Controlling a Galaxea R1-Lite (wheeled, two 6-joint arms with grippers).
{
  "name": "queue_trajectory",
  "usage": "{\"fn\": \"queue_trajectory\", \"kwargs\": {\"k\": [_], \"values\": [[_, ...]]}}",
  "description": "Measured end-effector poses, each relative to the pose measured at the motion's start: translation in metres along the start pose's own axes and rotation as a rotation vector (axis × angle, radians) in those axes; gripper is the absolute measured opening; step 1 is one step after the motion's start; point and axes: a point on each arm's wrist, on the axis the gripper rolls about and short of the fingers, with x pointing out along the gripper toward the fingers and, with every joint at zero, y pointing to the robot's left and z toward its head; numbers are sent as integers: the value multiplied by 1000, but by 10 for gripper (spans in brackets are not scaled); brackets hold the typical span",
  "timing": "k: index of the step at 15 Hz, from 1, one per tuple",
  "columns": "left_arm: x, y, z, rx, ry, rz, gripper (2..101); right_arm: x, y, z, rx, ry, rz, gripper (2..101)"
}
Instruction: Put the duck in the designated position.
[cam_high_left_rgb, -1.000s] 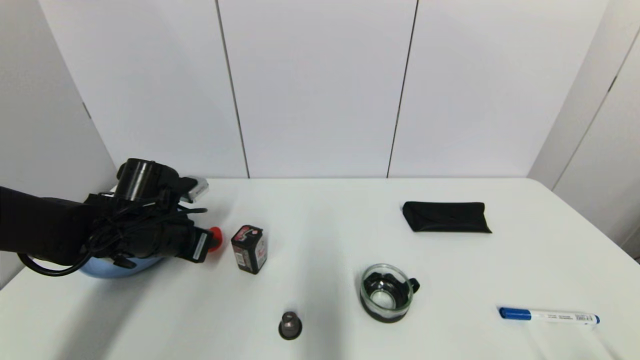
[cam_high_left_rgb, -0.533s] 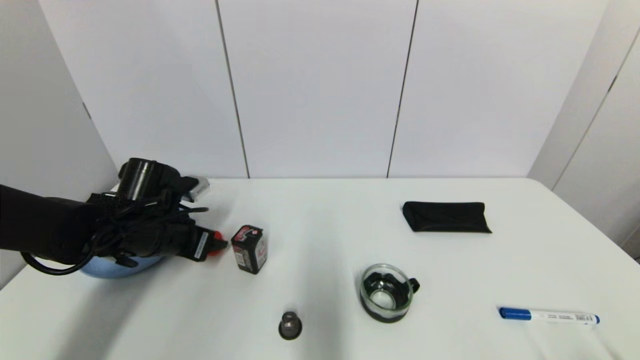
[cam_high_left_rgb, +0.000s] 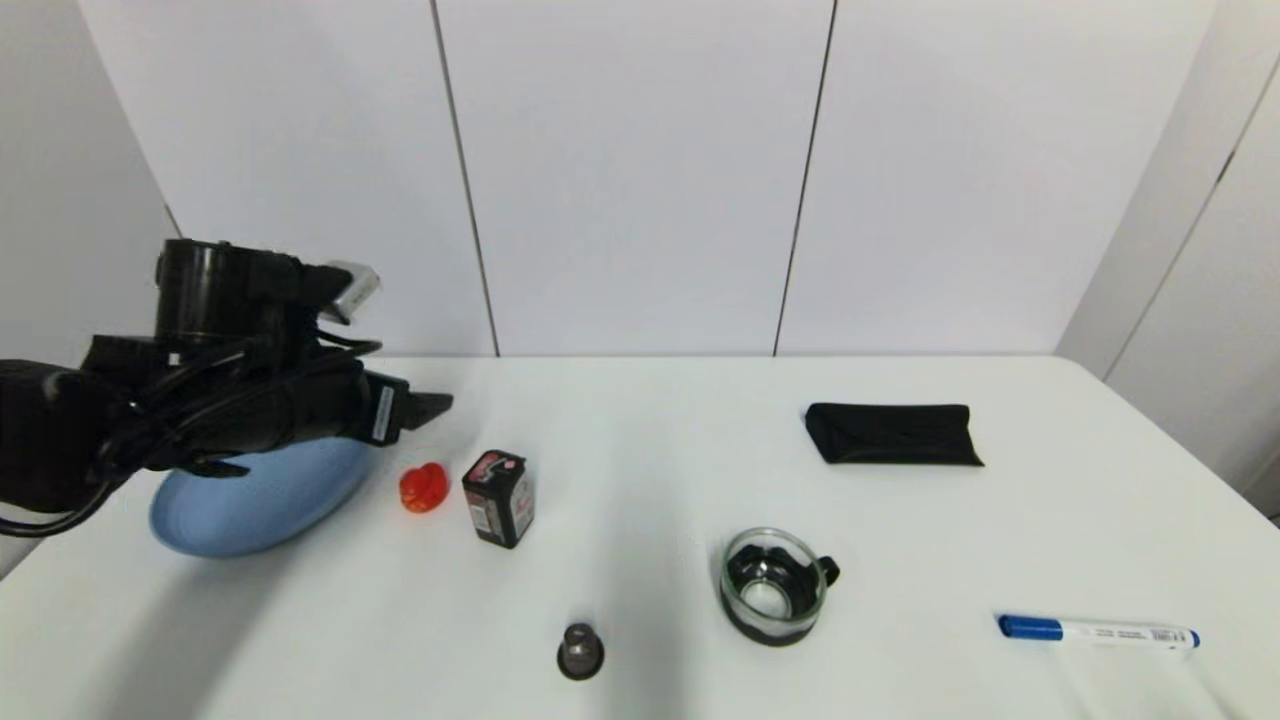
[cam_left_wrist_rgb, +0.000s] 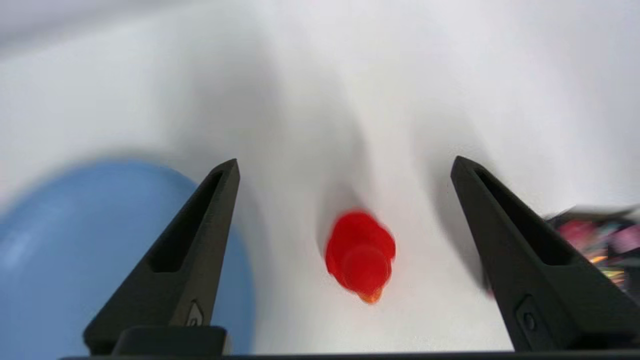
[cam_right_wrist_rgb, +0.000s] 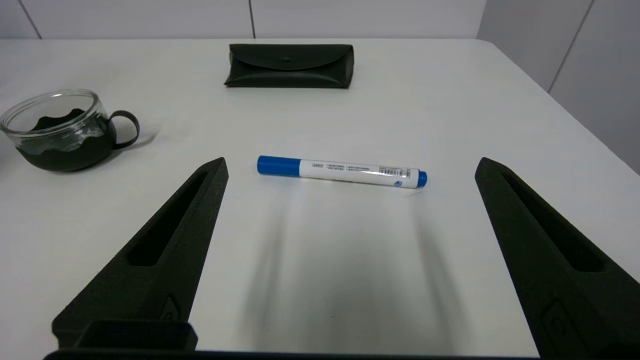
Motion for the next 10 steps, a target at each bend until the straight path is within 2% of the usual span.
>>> {"fn": "queue_trajectory", "kwargs": {"k": [6, 10], "values": [[-90, 1, 42, 16, -302, 44, 925, 0, 0, 0, 0, 0, 0, 980], [-143, -1, 43, 14, -423, 100, 947, 0, 0, 0, 0, 0, 0, 980]]}}
